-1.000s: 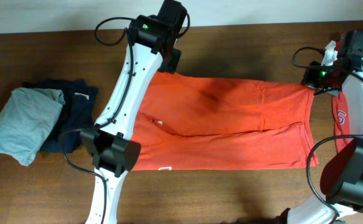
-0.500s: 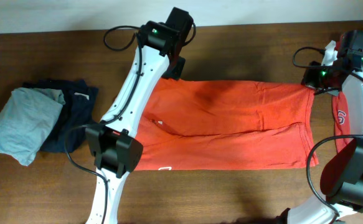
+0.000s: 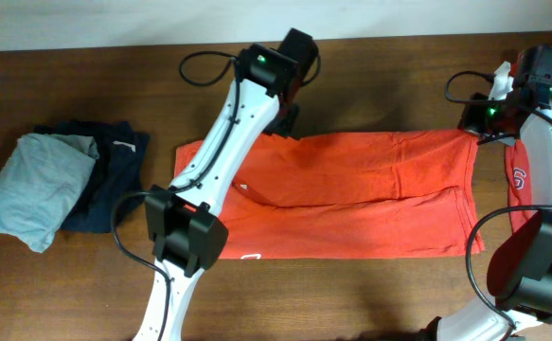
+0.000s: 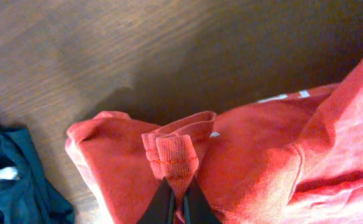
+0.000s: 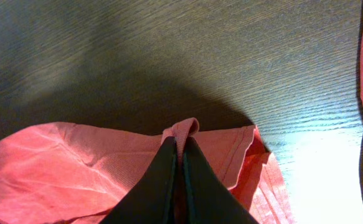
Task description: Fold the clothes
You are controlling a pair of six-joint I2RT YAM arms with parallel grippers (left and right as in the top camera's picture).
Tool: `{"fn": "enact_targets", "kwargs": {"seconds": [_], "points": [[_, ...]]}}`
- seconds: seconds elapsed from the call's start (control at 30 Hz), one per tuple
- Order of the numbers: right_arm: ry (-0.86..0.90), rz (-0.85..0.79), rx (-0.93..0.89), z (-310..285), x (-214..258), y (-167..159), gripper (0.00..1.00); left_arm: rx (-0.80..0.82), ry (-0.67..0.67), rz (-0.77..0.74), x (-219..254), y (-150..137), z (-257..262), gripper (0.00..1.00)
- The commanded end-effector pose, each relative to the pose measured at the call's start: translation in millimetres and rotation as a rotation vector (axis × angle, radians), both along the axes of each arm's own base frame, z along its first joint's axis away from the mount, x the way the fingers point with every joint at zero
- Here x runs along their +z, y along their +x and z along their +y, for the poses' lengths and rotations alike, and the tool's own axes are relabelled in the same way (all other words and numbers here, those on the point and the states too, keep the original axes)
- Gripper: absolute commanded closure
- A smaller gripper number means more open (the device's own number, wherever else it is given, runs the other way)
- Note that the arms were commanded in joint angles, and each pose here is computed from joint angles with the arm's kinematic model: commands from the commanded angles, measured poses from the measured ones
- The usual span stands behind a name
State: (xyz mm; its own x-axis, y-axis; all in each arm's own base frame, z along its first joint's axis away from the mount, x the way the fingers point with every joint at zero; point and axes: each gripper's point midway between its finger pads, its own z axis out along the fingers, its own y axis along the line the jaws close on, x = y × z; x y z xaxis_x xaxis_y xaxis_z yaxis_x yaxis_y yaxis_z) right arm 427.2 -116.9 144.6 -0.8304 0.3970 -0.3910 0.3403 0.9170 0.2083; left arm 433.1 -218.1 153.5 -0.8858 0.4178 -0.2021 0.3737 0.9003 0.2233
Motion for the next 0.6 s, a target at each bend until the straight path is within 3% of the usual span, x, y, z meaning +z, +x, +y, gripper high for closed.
{"fn": "enact_targets", "kwargs": {"seconds": [0.0, 0.17, 0.37, 0.57], "points": [[-0.003, -0.035, 0.01, 0.8, 11.6, 0.6, 0.96, 0.031, 0.012, -0.041, 15.2, -1.6, 9.8, 0.99], [-0.004, -0.039, 0.01, 0.5, 12.1, 1.4, 0.96, 0.013, 0.035, -0.038, 13.8, -1.6, 12.9, 0.99], [-0.006, -0.045, 0.01, 0.1, 12.8, 2.7, 0.96, 0.07, 0.123, 0.093, -10.9, -26.1, 38.8, 0.99], [-0.009, -0.053, 0.01, -0.6, 13.9, 4.6, 0.96, 0.116, 0.098, 0.179, -28.1, -32.9, 54.7, 0.99]]}}
